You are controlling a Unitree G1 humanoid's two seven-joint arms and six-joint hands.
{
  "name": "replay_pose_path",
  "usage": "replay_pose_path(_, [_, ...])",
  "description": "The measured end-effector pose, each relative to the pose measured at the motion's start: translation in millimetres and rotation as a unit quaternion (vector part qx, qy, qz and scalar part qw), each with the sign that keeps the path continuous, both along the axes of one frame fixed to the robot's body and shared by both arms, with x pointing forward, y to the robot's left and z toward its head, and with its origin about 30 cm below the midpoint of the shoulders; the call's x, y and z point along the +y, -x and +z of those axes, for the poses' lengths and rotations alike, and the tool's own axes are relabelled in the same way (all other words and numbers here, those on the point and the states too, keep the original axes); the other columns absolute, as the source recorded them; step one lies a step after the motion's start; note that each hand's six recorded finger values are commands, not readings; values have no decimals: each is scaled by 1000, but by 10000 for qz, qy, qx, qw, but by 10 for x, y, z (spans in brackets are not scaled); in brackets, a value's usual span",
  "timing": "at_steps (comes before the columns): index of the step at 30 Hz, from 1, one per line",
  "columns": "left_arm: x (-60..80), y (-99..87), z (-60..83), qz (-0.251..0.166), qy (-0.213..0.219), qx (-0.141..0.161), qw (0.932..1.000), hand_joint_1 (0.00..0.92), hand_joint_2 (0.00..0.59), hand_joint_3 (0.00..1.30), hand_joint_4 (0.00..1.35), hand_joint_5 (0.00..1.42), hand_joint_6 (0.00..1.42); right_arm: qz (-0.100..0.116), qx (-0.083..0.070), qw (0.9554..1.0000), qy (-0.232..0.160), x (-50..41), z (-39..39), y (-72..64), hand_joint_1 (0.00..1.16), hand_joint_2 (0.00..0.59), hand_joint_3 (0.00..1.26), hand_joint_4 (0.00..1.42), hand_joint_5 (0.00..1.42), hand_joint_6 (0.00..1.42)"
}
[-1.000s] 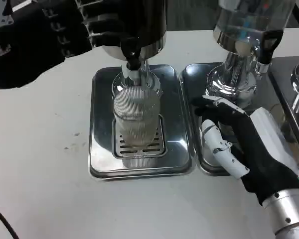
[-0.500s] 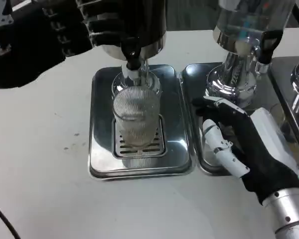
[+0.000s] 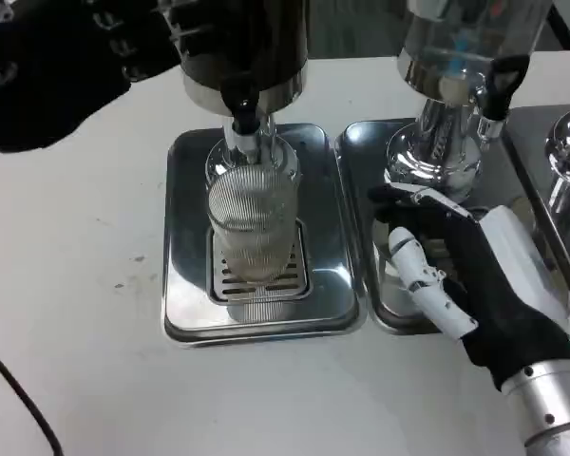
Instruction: Grasp the cup under the faucet to collect the drink, then remove the cup.
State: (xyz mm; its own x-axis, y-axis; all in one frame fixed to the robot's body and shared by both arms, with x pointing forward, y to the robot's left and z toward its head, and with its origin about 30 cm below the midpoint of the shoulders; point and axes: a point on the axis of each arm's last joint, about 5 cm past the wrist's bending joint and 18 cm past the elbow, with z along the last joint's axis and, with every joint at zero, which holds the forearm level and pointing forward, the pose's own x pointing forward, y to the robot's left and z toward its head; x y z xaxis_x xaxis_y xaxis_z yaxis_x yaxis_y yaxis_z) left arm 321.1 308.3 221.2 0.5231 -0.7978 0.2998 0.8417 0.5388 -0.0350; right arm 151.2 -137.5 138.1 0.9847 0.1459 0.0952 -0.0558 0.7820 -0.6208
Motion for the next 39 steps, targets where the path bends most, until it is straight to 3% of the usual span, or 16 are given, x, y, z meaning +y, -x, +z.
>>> replay_pose_path(9, [-69,-26,-32,131,-8,15,9999,0,33,233,160,197,184,-14,21,10000,3,-6,-6,7,60,495,312,341,340,247])
replay_pose_path(19, [-282,-91,-136,266,-183,-8,9995,0,36,241,161,195,184,-25,28,10000,-4,-11,-6,14,59,495,315,343,340,247])
replay_pose_path(39, [-358,-90,-242,386,-646,7,9972,0,33,233,138,156,137,-52,56,9999,-92,-17,6,49,57,495,322,346,340,247])
